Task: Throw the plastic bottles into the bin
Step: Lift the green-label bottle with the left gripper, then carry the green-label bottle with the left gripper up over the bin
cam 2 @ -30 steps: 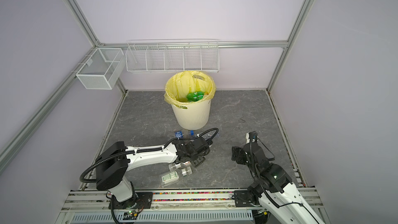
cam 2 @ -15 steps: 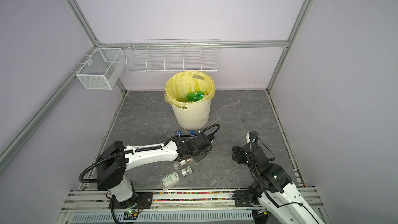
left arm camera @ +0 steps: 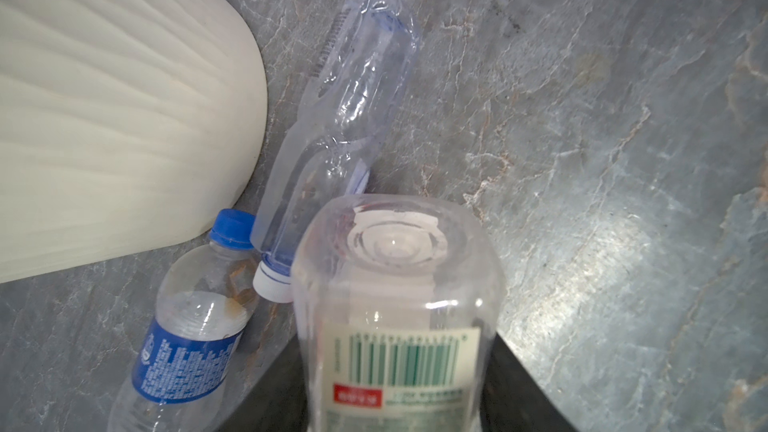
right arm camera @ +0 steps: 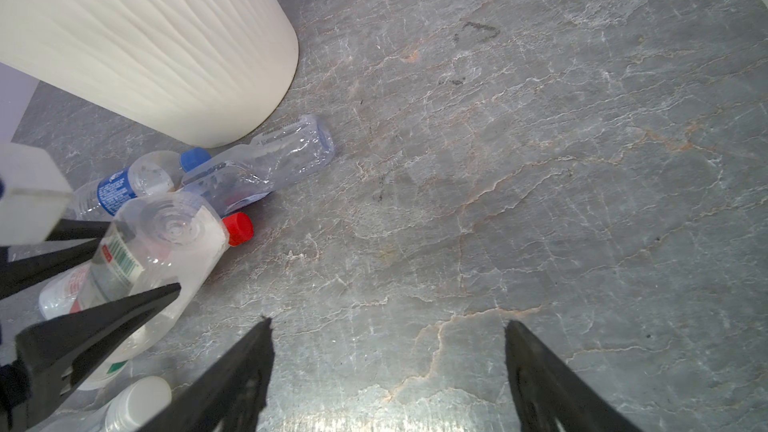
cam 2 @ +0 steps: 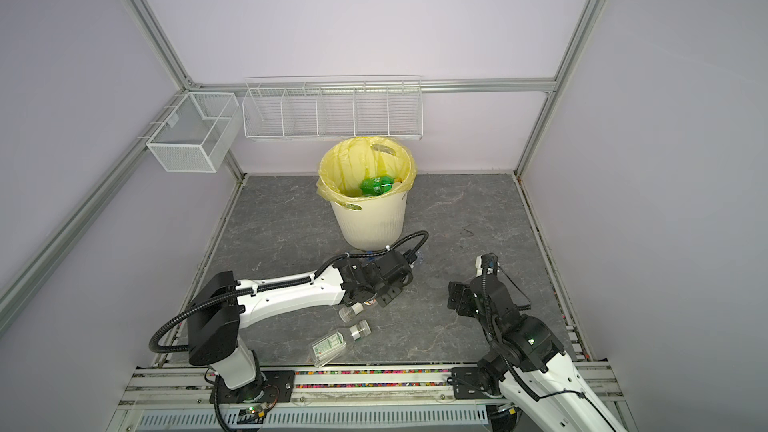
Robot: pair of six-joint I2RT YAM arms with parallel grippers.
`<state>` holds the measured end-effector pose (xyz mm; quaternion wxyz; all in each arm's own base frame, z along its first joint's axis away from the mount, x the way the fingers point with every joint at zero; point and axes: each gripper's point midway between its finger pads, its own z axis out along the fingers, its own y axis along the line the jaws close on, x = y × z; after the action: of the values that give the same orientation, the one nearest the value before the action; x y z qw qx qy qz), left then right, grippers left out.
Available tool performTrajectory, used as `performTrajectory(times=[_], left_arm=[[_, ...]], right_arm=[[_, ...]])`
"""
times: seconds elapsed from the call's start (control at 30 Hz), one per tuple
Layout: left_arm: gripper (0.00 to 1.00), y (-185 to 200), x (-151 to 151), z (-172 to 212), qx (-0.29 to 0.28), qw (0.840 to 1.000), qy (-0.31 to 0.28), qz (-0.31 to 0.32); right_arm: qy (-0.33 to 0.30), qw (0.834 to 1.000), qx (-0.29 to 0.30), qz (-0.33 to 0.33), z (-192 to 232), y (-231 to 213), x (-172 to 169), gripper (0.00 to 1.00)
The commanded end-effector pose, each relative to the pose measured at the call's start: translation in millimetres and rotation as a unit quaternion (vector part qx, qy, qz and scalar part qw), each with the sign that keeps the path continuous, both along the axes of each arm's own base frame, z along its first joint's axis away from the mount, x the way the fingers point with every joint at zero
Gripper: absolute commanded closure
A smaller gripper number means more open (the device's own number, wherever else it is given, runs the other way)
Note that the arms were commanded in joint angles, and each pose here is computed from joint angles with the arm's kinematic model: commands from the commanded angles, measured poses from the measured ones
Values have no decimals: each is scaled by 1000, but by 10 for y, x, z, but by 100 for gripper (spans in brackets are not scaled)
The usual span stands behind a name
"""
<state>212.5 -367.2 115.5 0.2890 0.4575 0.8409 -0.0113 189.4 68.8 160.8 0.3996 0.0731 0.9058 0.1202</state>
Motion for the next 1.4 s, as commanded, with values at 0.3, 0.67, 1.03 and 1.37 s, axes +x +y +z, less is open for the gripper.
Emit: performTrajectory(times=[0.3, 0.67, 1.03, 1.37], left_arm=[[46, -76, 40, 616, -58, 998, -11, 37], [50, -172, 154, 1025, -123, 990, 3, 63], [51, 178, 428, 1567, -216, 969, -12, 118], [52, 472, 487, 1923, -279, 946, -11, 166]], right_arm=[[4, 1000, 4, -18, -56, -51, -13, 12], [19, 1000, 11, -19, -146, -7, 2, 12], [22, 999, 14, -23, -180, -11, -5, 12], [32, 999, 23, -23, -233, 72, 67, 12]])
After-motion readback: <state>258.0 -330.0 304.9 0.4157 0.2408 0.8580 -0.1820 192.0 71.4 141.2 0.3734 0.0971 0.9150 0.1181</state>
